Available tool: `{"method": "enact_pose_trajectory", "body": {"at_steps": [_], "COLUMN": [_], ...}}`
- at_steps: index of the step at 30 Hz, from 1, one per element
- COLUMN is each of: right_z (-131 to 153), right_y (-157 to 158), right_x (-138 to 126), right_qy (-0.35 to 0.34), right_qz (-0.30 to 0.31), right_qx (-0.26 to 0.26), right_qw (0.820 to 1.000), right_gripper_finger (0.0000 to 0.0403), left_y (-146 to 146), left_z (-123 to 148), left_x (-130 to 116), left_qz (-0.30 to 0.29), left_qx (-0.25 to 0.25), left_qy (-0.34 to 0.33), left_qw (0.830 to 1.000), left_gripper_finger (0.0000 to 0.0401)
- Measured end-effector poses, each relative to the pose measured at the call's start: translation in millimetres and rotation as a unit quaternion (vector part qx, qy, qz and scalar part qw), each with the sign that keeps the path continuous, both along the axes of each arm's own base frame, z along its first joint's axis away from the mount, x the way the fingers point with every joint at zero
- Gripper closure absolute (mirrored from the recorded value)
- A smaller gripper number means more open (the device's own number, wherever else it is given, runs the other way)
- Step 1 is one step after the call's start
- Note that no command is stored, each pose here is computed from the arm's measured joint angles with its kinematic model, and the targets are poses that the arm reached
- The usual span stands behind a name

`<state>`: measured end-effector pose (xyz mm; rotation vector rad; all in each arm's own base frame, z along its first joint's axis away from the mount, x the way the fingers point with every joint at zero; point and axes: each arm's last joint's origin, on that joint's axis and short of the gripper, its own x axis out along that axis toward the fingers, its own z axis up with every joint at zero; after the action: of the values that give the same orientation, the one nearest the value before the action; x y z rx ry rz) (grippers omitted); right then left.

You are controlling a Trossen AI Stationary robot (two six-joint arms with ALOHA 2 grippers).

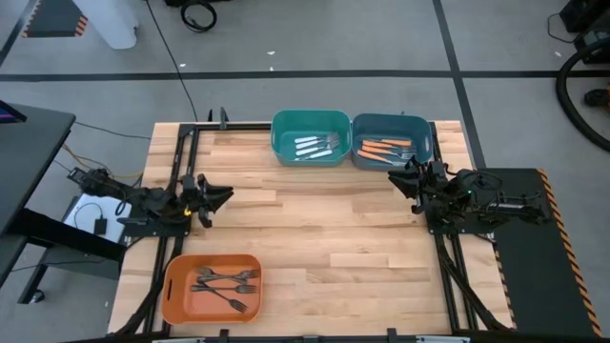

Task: Sort silverware by color (type)
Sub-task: Return to Home Position

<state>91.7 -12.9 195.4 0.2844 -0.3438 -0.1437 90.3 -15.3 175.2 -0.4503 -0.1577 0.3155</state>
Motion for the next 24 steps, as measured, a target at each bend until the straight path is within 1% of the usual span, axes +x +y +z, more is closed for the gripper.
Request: {"method": "enact_pose_trajectory", "body": {"at_steps": [24], "right_z": [-0.5], "right_y": [0.1], "right_x": [0.4], "right_qy": [0.002], "right_qz": [0.0], "right_qx": [0.001], "right_qw": [1.0], "right_gripper_finger": [0.0318], "left_y": [0.3], "left_z": [-0.2], "left_x": [0.4], "left_qz": [0.002], "left_qx": [0.001], "left_qy": [0.002], "left_qw": [1.0], "left_gripper_finger": [0.0305]}}
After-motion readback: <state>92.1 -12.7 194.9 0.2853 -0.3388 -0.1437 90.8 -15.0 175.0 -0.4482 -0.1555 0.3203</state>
